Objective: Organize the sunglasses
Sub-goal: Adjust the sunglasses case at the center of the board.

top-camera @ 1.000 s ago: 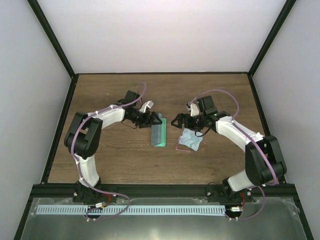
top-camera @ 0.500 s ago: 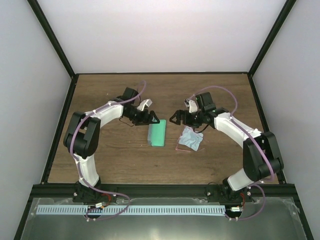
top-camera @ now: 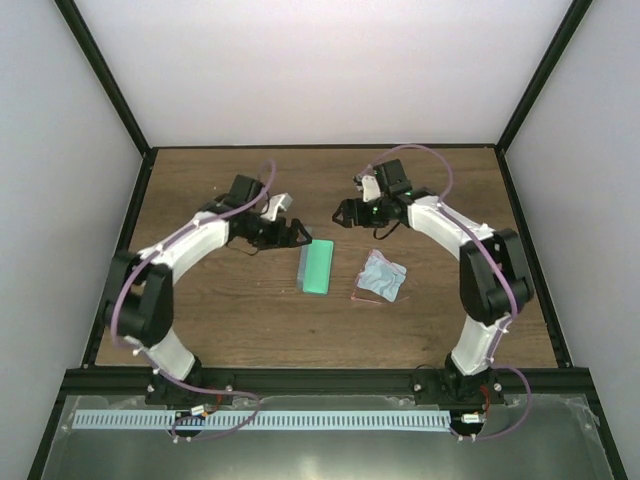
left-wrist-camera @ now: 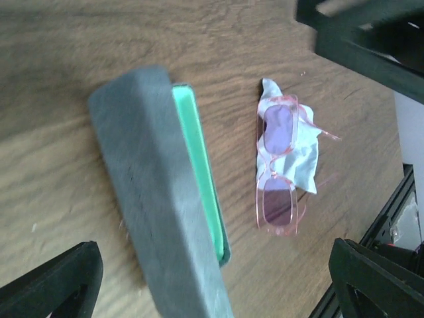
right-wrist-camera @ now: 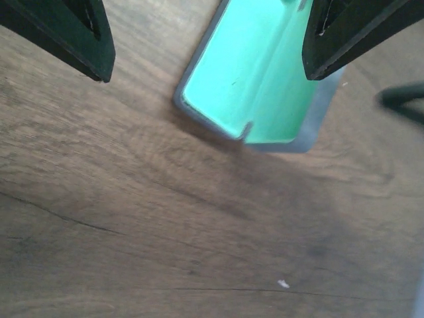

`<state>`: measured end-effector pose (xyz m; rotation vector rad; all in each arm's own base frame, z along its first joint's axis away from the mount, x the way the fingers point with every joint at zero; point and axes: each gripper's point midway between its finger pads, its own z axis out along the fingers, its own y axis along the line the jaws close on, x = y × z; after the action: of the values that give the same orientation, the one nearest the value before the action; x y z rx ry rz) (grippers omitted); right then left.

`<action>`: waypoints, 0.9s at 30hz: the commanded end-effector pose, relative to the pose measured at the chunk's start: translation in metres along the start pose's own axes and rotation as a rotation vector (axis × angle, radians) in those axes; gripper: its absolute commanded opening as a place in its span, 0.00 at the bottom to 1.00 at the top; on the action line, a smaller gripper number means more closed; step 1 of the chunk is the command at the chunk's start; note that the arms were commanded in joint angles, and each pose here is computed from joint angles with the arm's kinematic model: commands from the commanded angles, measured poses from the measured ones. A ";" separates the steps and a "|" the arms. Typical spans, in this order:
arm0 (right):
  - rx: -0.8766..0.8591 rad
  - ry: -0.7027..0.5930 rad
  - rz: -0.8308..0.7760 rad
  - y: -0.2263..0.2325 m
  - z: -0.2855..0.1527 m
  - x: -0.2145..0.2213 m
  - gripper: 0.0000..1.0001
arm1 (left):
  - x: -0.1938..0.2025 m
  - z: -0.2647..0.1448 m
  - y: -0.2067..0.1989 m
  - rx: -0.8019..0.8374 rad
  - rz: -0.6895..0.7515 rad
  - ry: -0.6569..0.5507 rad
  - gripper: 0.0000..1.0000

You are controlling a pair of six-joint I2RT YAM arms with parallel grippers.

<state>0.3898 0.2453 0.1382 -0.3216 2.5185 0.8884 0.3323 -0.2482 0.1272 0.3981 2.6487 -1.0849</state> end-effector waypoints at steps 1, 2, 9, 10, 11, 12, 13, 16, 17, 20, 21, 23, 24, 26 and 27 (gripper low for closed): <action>0.140 0.059 -0.172 -0.012 0.032 0.002 0.76 | -0.004 -0.033 0.002 -0.079 -0.112 -0.208 0.96; 0.160 0.074 -0.213 -0.013 0.040 0.005 0.74 | -0.001 -0.041 0.004 -0.104 -0.127 -0.251 0.97; 0.171 0.129 -0.317 -0.020 0.064 0.017 0.67 | 0.018 -0.083 0.012 -0.229 -0.156 -0.392 1.00; 0.165 0.133 -0.323 -0.020 0.067 0.018 0.65 | 0.022 -0.085 0.014 -0.236 -0.164 -0.394 1.00; 0.161 0.134 -0.331 -0.020 0.070 0.019 0.63 | 0.025 -0.086 0.015 -0.239 -0.169 -0.397 1.00; 0.163 0.140 -0.339 -0.020 0.074 0.020 0.62 | 0.030 -0.086 0.017 -0.243 -0.177 -0.395 1.00; 0.173 0.149 -0.351 -0.021 0.078 0.022 0.62 | 0.035 -0.086 0.019 -0.247 -0.186 -0.393 1.00; 0.212 0.169 -0.387 -0.025 0.089 0.027 0.63 | 0.044 -0.085 0.023 -0.251 -0.202 -0.383 1.00; 0.211 0.168 -0.396 -0.023 0.091 0.027 0.63 | 0.047 -0.084 0.024 -0.251 -0.205 -0.380 1.00; 0.199 0.163 -0.431 -0.015 0.097 0.027 0.63 | 0.054 -0.082 0.027 -0.260 -0.205 -0.366 1.00; 0.201 0.169 -0.438 -0.014 0.100 0.028 0.63 | 0.057 -0.081 0.029 -0.266 -0.202 -0.357 1.00; 0.195 0.180 -0.447 -0.010 0.105 0.031 0.62 | 0.059 -0.081 0.031 -0.278 -0.199 -0.347 1.00; 0.193 0.183 -0.448 -0.010 0.107 0.033 0.62 | 0.060 -0.081 0.032 -0.282 -0.197 -0.344 1.00; 0.195 0.190 -0.448 -0.008 0.112 0.037 0.58 | 0.062 -0.081 0.033 -0.288 -0.196 -0.343 1.00; 0.200 0.193 -0.449 -0.008 0.114 0.039 0.56 | 0.063 -0.081 0.034 -0.291 -0.196 -0.343 1.00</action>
<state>0.3891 0.2959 0.0352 -0.8718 2.5622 0.4702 0.2792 -0.1631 0.1423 -0.1058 2.5129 -0.7493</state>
